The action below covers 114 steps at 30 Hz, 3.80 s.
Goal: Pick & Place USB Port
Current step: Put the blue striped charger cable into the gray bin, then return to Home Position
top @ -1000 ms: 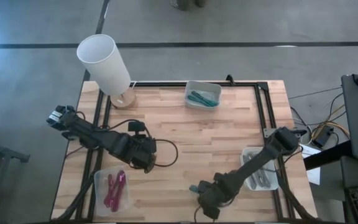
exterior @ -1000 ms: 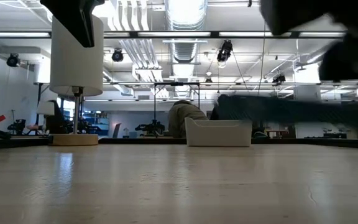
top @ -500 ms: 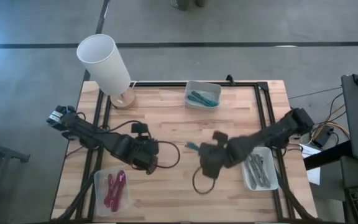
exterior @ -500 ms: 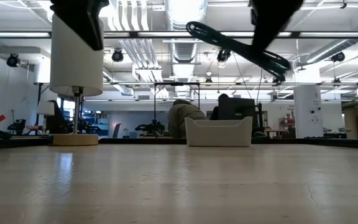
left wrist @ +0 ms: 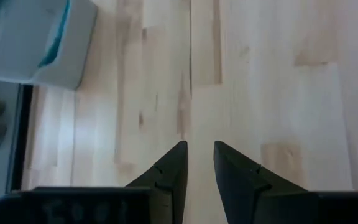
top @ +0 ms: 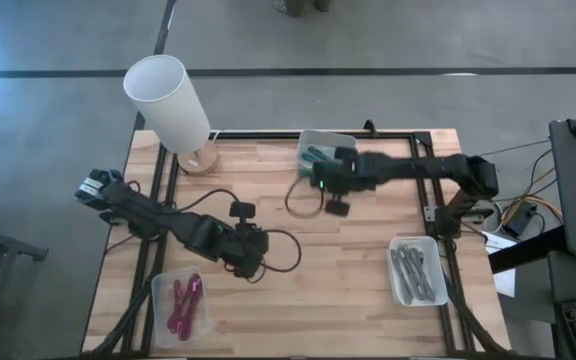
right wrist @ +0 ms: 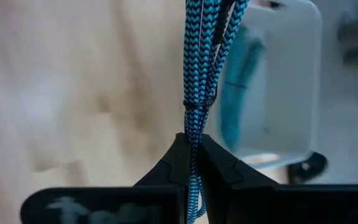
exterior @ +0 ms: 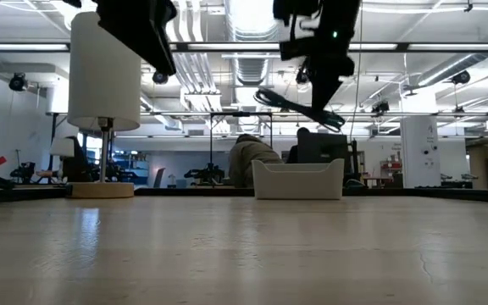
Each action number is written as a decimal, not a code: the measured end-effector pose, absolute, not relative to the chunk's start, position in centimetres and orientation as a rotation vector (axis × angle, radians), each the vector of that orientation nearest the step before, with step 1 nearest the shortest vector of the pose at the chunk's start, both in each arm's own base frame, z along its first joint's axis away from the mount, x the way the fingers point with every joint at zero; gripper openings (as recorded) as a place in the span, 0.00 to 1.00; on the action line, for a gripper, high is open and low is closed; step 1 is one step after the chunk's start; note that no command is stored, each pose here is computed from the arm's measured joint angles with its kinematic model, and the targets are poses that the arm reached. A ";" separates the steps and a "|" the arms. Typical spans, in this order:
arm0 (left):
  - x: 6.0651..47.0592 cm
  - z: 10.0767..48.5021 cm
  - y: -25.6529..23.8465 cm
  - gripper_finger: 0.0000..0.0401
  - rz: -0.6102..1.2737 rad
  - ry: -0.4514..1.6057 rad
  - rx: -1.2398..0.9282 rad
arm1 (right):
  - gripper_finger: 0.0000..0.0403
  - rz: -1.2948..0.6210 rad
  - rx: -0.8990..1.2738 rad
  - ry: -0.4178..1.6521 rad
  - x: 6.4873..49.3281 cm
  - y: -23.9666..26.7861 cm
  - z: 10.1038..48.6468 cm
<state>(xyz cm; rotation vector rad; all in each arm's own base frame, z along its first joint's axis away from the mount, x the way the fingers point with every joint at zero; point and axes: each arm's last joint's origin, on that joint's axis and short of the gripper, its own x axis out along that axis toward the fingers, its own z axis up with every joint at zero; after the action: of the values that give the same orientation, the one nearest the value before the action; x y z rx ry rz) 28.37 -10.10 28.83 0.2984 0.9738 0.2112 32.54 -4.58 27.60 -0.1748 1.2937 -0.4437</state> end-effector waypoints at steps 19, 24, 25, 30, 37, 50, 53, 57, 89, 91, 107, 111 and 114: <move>28.2 25.9 -7.8 0.22 0.306 1.057 0.244 | 0.03 -0.420 -0.143 1.468 31.9 -20.3 20.2; 28.1 25.1 -7.5 0.22 0.301 1.075 0.232 | 0.03 -0.387 -0.125 1.542 32.0 -20.7 18.1; 28.2 24.9 -7.5 0.22 0.305 1.069 0.224 | 0.03 -0.381 -0.125 1.553 32.1 -20.7 17.7; 28.2 24.8 -7.3 0.22 0.325 1.067 0.197 | 0.04 -0.344 -0.148 1.581 32.3 -20.9 16.8; 28.2 24.8 -7.3 0.22 0.325 1.068 0.197 | 0.14 -0.354 -0.148 1.567 32.2 -20.8 17.2; 28.2 25.0 -7.0 0.22 0.352 1.055 0.225 | 0.23 -0.475 -0.055 1.491 31.5 -19.7 20.4; 28.1 25.5 -7.0 0.22 0.356 1.039 0.223 | 0.21 -0.510 -0.048 1.421 30.9 -19.0 22.9; 27.5 26.6 -6.8 0.22 0.350 1.002 0.214 | 0.19 -0.538 -0.051 1.309 29.9 -17.8 26.5; 14.0 30.5 -2.7 0.22 0.293 0.314 -0.027 | 0.15 -0.086 0.089 0.428 18.3 -4.4 29.3; 13.6 29.9 -2.5 0.22 0.286 0.290 -0.026 | 0.15 -0.084 0.088 0.410 17.5 -4.2 28.4; 11.5 24.7 -1.9 0.22 0.269 0.128 -0.033 | 0.14 -0.083 0.123 0.103 15.0 -3.5 22.5; 11.1 23.8 -1.8 0.22 0.267 0.105 -0.022 | 0.15 -0.081 0.116 0.060 14.6 -3.4 21.6; 10.8 23.6 -1.7 0.22 0.262 0.081 -0.002 | 0.15 -0.080 0.120 0.056 14.3 -3.3 21.1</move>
<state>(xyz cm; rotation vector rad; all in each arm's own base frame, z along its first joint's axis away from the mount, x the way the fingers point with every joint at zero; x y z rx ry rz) 10.80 -1.68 23.63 -0.0022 0.0812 0.2616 14.28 -3.30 21.06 0.1199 0.0558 -0.0802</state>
